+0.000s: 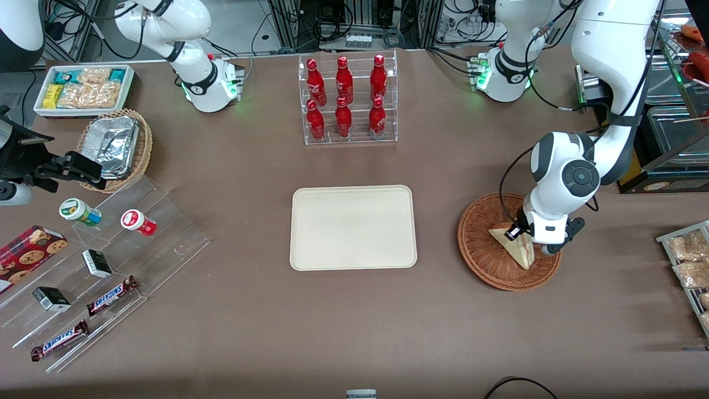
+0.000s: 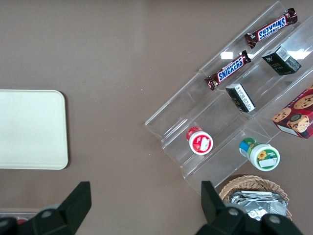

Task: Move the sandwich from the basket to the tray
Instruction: 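Lower the left gripper and close it on the wrapped sandwich, then lift the sandwich and carry it over the cream tray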

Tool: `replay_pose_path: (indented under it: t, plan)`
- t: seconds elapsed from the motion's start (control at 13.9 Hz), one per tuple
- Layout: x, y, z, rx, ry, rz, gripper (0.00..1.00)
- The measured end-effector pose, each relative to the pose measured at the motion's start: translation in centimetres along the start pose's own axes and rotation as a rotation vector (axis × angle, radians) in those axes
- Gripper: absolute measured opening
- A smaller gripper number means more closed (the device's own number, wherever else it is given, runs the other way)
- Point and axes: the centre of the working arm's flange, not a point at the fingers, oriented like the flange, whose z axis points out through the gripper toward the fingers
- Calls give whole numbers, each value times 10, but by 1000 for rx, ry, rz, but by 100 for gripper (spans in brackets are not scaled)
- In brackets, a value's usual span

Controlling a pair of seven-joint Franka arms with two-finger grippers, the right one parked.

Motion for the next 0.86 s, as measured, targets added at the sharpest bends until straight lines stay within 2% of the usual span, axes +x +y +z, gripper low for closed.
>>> replay_pose_path:
  t: [0.07, 0.22, 0.43, 0.5, 0.58, 0.65, 0.86]
  plan:
    - [1, 2, -4, 6, -4, 0, 31]
    - [-1, 8, -20, 43, -22, 17, 27]
    - [-18, 23, -66, 136, -39, 84, 15]
    - [-31, 33, -86, 159, -46, 113, 15]
    - [-49, 49, -106, 166, -44, 150, 15]
    - [-72, 71, -124, 159, -32, 195, 15]
    - [-162, 140, -149, 115, 11, 317, 15]
